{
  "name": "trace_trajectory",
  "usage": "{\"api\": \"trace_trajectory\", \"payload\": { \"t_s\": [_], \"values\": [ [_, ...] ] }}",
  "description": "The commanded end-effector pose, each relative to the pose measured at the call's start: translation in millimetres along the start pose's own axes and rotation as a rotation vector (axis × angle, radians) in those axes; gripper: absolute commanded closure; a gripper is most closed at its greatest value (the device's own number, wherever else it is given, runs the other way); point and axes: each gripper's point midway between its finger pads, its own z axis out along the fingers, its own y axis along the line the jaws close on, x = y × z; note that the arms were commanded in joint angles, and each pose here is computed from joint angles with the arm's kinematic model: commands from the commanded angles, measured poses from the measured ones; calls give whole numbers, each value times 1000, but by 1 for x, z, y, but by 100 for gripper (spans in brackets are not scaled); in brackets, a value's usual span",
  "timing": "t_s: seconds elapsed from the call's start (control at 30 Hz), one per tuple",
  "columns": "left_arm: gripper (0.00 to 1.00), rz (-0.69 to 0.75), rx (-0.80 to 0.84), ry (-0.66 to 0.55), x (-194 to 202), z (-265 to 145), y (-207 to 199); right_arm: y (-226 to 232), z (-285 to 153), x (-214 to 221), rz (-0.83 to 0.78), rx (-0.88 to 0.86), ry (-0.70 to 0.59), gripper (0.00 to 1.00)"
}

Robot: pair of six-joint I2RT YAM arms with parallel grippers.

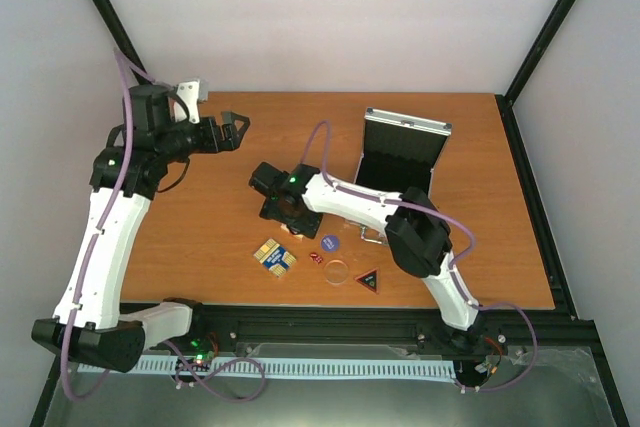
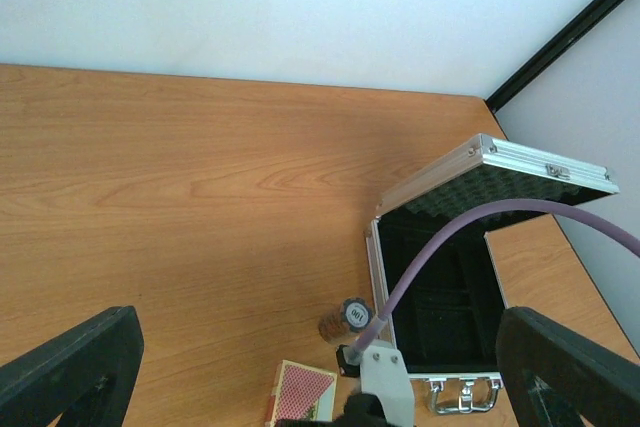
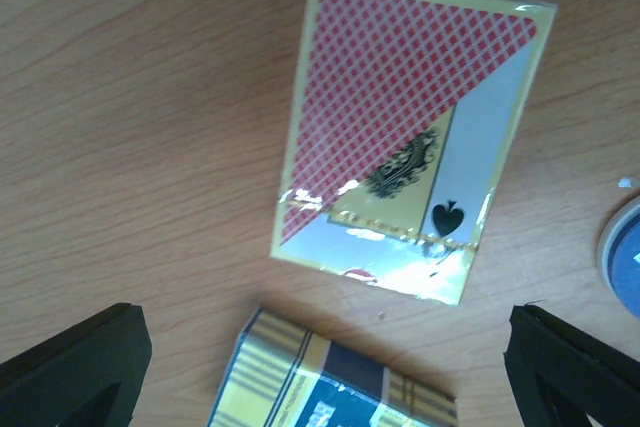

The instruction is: Pack up texas hold em set

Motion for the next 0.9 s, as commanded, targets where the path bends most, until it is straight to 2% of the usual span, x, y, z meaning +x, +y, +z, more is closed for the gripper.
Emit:
{"api": "trace_trajectory", "payload": {
  "t_s": [0.0,0.43,0.87],
  "values": [
    [0,8,0,0,5,-9,-3,-22,13,-7,43,73,29,2],
    [0,22,-41,17,8,0,8,-40,40,-20,-35,131,84,4],
    [0,20,-44,36,11,7,11,-22,46,-28,-35,72,104,4]
  ]
}}
